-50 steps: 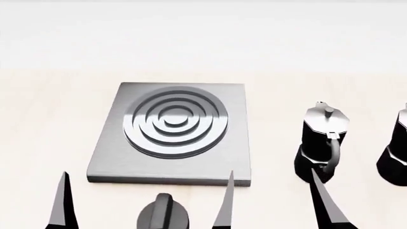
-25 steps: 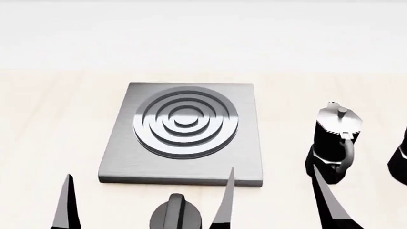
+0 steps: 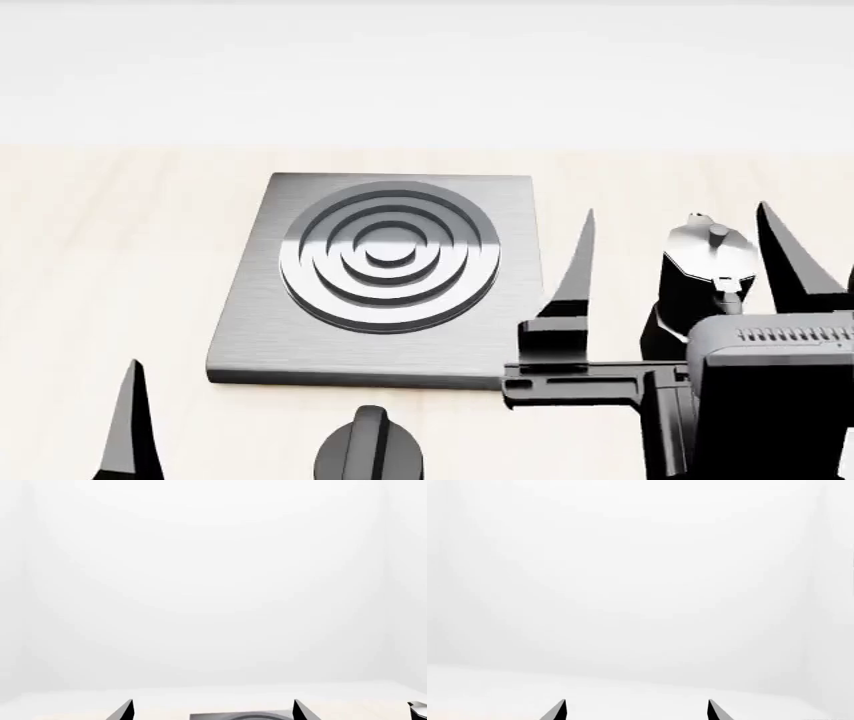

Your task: Put both moka pots on the stove.

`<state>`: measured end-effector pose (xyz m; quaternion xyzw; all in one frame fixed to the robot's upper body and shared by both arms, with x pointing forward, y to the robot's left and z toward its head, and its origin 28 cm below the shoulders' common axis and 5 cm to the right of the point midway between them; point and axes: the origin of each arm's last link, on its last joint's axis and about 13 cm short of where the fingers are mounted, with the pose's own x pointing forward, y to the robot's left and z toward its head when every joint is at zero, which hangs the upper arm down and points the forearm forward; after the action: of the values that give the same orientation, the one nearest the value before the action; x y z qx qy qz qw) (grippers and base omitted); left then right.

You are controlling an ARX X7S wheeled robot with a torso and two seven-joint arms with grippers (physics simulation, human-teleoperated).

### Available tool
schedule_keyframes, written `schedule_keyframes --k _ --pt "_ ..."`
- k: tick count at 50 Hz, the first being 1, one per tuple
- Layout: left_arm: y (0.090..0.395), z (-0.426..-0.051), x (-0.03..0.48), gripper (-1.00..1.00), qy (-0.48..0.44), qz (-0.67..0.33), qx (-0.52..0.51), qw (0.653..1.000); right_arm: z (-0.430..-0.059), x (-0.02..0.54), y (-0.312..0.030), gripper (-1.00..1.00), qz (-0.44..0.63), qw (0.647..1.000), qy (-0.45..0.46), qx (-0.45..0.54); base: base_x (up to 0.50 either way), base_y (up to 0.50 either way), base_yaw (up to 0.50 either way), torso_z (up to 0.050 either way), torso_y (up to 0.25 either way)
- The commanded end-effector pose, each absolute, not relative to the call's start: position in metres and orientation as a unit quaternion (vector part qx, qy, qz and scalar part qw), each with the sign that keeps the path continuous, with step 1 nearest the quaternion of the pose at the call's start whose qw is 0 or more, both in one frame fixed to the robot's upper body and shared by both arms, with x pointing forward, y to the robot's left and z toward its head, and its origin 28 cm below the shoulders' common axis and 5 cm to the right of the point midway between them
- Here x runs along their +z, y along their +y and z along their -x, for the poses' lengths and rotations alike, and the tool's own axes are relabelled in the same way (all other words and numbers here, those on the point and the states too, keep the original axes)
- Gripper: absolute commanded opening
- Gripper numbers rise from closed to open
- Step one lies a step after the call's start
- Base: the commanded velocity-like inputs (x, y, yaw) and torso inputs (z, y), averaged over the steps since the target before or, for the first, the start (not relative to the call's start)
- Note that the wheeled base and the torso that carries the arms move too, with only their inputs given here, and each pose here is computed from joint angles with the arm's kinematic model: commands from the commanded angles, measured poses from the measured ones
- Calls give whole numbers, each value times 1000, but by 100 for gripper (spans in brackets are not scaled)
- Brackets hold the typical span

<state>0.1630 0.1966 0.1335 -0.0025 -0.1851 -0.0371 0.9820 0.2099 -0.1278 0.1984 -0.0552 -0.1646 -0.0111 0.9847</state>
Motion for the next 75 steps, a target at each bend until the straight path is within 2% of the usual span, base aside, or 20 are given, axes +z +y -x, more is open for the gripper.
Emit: schedule_keyframes --k 1,10,20,50,75 --pt "200 -163 136 100 -188 4 -29 982 -239 231 -155 100 73 988 -133 -8 0 0 0 0 0" --pt "201 -164 136 100 -188 2 -26 982 -270 245 -182 100 47 997 -52 -12 0 0 0 0 0" --pt "201 -165 135 100 -188 2 -26 982 -278 232 -189 100 38 999 8 -4 0 0 0 0 0" --pt "201 -165 134 100 -187 5 -28 982 -303 191 -203 100 47 994 97 1 0 0 0 0 0" --pt "200 -166 132 100 -183 5 -28 983 -312 172 -211 100 39 991 125 -18 0 0 0 0 0"
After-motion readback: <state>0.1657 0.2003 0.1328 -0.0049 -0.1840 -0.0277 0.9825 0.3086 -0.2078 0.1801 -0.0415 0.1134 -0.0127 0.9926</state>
